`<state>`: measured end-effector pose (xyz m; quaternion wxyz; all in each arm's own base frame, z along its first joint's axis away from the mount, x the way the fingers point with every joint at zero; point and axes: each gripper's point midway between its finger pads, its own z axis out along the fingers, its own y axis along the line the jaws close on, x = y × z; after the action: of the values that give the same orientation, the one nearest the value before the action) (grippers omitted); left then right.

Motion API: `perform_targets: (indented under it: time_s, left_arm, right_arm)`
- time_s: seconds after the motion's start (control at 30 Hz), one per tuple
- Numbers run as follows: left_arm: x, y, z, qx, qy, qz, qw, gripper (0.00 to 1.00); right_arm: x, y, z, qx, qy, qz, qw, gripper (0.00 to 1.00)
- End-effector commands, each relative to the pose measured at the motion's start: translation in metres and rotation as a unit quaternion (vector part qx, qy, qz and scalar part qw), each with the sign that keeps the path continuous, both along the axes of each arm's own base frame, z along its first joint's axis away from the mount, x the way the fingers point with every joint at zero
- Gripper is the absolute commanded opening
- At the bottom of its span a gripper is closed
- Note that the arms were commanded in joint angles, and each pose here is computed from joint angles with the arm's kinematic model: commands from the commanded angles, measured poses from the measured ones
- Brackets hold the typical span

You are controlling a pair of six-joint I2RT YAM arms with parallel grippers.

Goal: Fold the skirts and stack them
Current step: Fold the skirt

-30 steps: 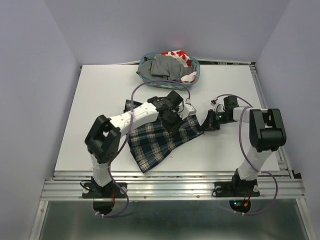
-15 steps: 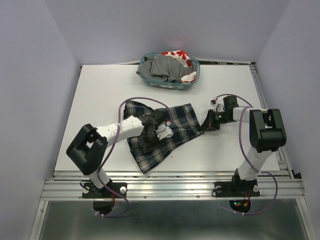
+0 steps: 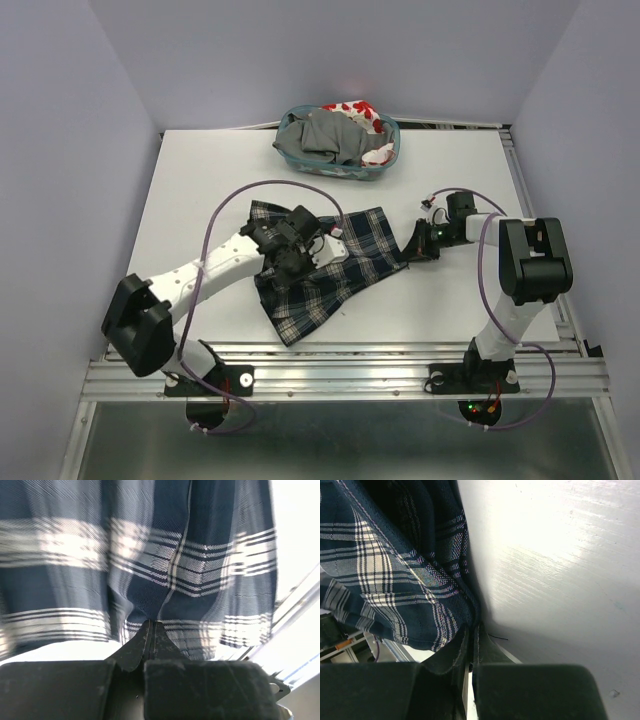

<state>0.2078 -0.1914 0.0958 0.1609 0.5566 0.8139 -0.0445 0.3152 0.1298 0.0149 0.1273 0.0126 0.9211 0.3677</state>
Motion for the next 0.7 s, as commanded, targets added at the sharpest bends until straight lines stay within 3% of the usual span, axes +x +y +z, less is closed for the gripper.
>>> perform_targets:
  time_s: [0.0, 0.1, 0.27, 0.3, 0.33, 0.53, 0.6, 0.67]
  left_arm:
    - [-0.034, -0.011, 0.024, -0.018, 0.012, -0.086, 0.996, 0.00]
    - [-0.071, -0.018, 0.004, -0.001, 0.035, -0.148, 0.988, 0.00]
    - [-0.064, -0.033, 0.012, -0.036, 0.022, -0.126, 0.991, 0.07]
    - [-0.066, -0.034, 0.014, -0.040, 0.026, -0.138, 0.989, 0.07]
    - [-0.070, -0.038, 0.016, -0.049, 0.035, -0.152, 0.987, 0.00]
    - [-0.099, -0.018, -0.007, -0.008, 0.096, -0.205, 0.974, 0.00]
    - [-0.110, -0.008, -0.013, 0.006, 0.120, -0.223, 0.967, 0.06]
    - [-0.120, -0.006, -0.013, 0.004, 0.137, -0.240, 0.961, 0.17]
  right_arm:
    - [-0.004, -0.018, -0.017, -0.067, 0.000, -0.010, 0.998, 0.01]
    - [-0.003, -0.020, -0.017, -0.071, -0.002, -0.010, 0.997, 0.01]
    - [-0.005, -0.021, -0.019, -0.076, 0.001, -0.010, 0.997, 0.01]
    - [-0.005, -0.021, -0.020, -0.076, 0.001, -0.009, 0.997, 0.01]
    - [-0.005, -0.022, -0.020, -0.078, 0.000, -0.009, 0.997, 0.01]
    - [-0.004, -0.022, -0.021, -0.079, 0.002, -0.008, 0.997, 0.01]
    - [-0.004, -0.022, -0.021, -0.080, 0.001, -0.007, 0.997, 0.01]
    - [-0.006, -0.023, -0.022, -0.082, 0.003, -0.006, 0.997, 0.01]
